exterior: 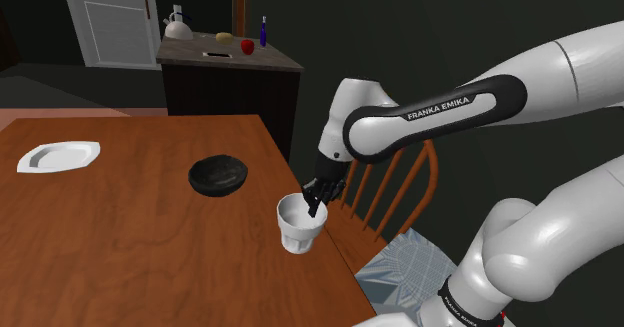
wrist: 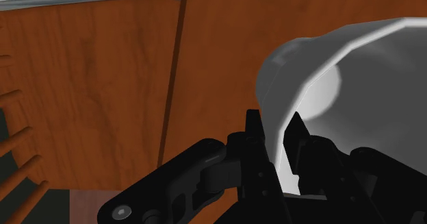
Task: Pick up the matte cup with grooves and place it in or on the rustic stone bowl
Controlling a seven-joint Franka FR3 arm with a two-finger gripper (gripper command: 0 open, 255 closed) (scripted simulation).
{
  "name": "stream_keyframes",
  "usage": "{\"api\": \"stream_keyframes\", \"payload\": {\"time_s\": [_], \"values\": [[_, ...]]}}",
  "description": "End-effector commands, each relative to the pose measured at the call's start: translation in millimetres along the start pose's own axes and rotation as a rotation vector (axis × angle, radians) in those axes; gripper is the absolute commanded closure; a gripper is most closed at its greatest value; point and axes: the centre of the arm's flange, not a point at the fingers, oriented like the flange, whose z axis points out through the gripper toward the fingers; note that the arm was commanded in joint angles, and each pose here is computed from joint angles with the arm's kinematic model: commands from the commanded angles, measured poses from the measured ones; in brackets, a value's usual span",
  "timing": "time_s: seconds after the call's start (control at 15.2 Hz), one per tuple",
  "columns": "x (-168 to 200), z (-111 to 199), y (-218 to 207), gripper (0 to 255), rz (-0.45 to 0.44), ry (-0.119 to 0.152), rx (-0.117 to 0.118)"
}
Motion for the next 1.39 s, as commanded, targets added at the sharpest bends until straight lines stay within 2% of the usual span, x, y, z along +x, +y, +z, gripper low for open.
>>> {"api": "stream_keyframes", "payload": {"time_s": [0.0,1.32], "values": [[-0.8,-11.3,-0.8,255,0.0,0.0,0.0],[-4.0,-113.8,-17.7,255,0.0,0.0,0.0]]}}
